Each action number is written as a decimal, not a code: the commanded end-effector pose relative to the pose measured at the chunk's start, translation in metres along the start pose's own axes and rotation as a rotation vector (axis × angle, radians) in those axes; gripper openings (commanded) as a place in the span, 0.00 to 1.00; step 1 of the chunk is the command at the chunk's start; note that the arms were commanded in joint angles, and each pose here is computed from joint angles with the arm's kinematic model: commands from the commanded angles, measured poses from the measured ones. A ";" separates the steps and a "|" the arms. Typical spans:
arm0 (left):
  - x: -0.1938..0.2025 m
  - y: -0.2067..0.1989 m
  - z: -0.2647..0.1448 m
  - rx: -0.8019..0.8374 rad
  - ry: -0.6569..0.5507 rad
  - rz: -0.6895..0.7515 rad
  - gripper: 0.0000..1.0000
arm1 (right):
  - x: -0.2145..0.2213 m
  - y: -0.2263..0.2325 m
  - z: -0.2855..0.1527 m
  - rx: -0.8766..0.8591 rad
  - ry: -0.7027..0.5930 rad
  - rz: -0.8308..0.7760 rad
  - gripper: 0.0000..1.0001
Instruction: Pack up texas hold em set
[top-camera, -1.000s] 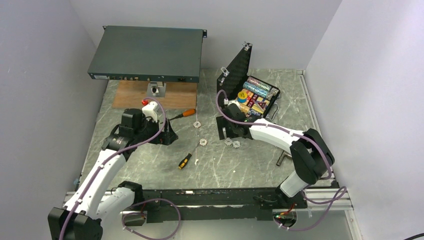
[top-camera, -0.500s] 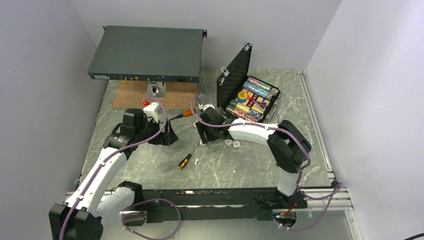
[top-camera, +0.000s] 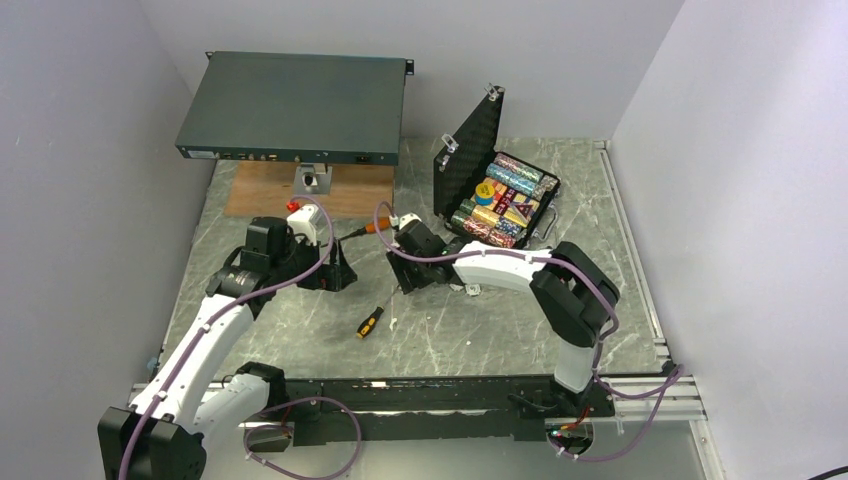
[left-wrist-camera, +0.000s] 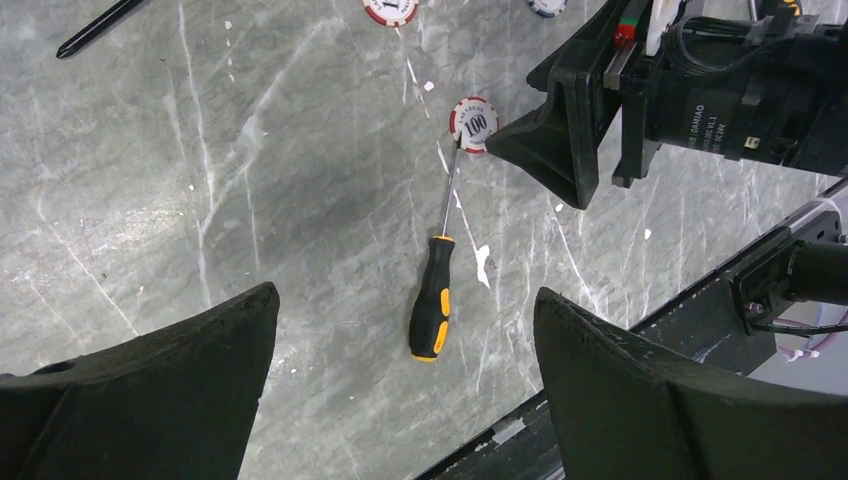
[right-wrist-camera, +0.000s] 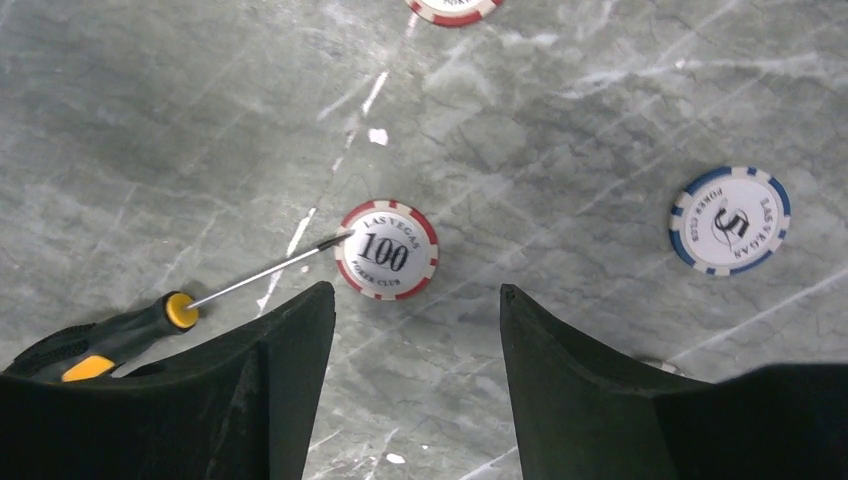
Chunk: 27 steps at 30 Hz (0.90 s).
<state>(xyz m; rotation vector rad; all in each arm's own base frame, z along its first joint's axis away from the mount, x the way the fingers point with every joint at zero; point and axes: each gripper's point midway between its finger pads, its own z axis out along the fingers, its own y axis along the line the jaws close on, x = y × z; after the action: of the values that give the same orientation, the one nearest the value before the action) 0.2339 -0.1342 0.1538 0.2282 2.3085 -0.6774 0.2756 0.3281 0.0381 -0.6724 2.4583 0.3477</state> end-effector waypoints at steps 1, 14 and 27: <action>-0.012 -0.013 -0.001 0.058 -0.029 0.028 0.99 | -0.009 -0.013 -0.013 0.070 -0.079 0.086 0.64; 0.024 -0.073 0.050 -0.017 0.050 0.005 0.98 | 0.039 -0.130 -0.099 0.350 -0.201 0.505 0.73; 0.053 -0.091 0.143 -0.393 0.305 -0.310 0.86 | 0.052 -0.160 -0.164 0.389 -0.378 0.540 0.84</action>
<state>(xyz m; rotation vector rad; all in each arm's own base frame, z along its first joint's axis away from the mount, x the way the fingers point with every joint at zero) 0.2432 -0.2903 0.0731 0.0246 2.7002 -0.4326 0.2552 0.1190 0.1349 0.2297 2.1885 0.2015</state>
